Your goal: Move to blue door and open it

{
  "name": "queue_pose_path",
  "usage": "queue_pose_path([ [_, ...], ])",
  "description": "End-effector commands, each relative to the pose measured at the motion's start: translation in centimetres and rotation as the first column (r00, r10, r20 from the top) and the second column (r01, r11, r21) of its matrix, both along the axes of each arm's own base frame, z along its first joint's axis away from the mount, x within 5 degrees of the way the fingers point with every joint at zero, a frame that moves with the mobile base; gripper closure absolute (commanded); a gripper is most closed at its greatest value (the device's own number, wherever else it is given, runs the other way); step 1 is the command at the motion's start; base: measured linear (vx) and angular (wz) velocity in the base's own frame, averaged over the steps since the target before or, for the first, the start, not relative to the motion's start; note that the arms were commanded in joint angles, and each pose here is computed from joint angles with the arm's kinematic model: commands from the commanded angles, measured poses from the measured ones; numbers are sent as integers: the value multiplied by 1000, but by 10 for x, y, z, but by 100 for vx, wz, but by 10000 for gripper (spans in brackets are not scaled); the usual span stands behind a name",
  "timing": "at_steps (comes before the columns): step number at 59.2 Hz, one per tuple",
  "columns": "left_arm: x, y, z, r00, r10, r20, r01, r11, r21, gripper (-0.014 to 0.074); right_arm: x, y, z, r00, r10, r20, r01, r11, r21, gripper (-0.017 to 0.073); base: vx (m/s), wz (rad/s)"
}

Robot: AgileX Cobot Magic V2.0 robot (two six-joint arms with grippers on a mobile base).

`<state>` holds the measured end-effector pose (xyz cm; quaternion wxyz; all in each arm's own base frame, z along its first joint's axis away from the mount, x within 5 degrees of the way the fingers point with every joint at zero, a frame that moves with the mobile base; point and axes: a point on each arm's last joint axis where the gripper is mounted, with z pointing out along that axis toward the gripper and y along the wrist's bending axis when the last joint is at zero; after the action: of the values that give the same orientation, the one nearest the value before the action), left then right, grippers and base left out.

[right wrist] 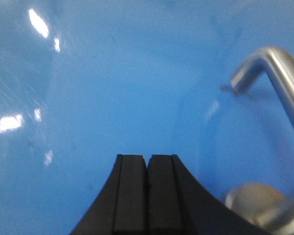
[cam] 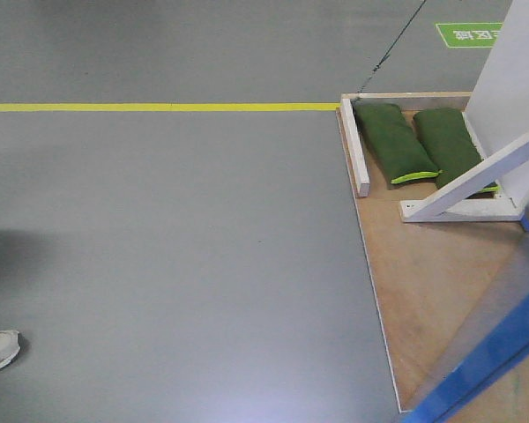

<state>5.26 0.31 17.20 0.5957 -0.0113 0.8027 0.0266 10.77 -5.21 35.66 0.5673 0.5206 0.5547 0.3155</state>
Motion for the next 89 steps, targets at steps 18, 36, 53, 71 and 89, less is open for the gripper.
queue_pose_path([
  [18,1,0,6,996,-7,89,7,1000,2,524,18,9,27,971,190,143,-202,976,80,557,0,0],
  [36,1,0,6,996,-7,89,7,1000,2,524,64,-4,74,959,177,222,-192,980,46,557,0,0],
  [53,1,0,6,996,-7,89,7,1000,2,524,113,13,86,941,247,233,-268,961,65,557,0,0],
  [71,1,0,6,996,-7,89,7,1000,2,524,136,41,70,915,363,179,-383,918,98,557,0,0],
  [89,1,0,6,996,-7,89,7,1000,2,524,138,43,68,906,389,168,-408,907,104,557,0,0],
])
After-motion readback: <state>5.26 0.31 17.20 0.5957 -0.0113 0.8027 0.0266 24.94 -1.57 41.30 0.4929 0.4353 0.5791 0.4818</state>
